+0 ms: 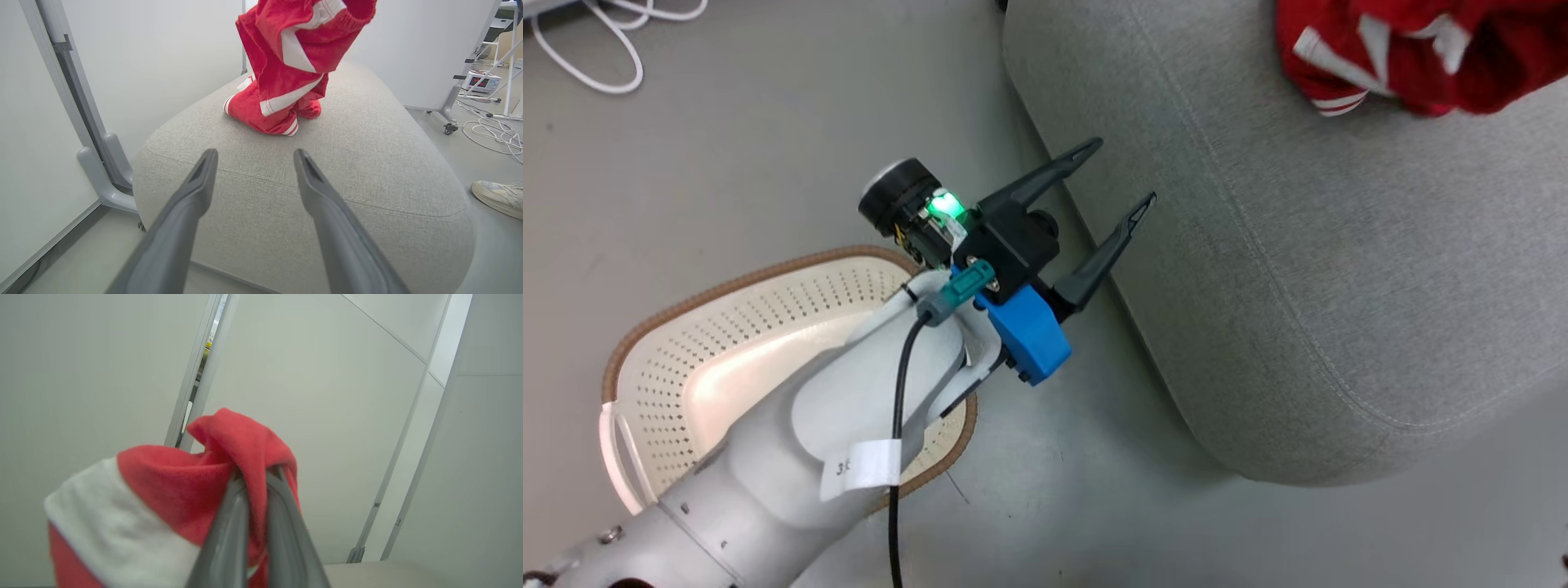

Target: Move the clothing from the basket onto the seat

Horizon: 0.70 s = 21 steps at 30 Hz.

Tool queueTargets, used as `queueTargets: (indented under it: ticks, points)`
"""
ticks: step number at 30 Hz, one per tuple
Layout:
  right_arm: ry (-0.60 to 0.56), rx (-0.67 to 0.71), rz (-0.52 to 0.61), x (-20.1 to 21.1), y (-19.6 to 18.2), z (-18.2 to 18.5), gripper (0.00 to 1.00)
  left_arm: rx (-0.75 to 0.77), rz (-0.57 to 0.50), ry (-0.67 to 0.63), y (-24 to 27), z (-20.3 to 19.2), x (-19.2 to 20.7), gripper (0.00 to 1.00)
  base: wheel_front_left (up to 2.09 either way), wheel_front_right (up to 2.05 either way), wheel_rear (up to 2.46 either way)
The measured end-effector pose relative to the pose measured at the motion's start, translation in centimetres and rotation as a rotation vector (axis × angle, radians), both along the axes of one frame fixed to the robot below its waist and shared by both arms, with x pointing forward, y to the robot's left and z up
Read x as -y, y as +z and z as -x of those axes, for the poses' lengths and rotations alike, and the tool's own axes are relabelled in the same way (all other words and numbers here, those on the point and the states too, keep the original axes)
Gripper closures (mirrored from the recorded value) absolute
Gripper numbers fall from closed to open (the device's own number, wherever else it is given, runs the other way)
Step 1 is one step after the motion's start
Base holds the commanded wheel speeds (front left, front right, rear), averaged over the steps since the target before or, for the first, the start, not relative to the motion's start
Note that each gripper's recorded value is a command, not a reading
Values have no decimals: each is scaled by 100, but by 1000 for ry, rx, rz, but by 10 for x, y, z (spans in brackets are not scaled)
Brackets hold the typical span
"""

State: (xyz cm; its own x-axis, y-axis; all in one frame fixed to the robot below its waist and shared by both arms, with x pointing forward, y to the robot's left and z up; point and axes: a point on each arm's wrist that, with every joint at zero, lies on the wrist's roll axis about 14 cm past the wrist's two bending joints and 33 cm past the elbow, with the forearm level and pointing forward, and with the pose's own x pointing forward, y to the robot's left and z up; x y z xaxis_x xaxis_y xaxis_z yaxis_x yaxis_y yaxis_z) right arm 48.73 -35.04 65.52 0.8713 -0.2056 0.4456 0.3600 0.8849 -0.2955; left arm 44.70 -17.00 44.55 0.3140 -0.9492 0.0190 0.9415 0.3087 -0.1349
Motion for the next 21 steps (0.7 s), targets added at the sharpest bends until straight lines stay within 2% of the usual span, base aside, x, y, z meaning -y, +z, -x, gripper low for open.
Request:
queueTargets:
  ticks: [4,10,14,21]
  points:
    - [-41,54,52,20,19,-22,100,-3,-4,24,-18,-22,-8,0,0,0,0]
    - [-123,52,82,56,12,-47,100,-29,-23,55,-52,-46,-20,0,0,0,0]
    - [-168,-9,66,77,-17,-62,100,-57,-32,66,-75,-54,-27,0,0,0,0]
    - [-222,-183,-4,99,-94,-76,100,-92,-39,79,-99,-58,-34,0,0,0,0]
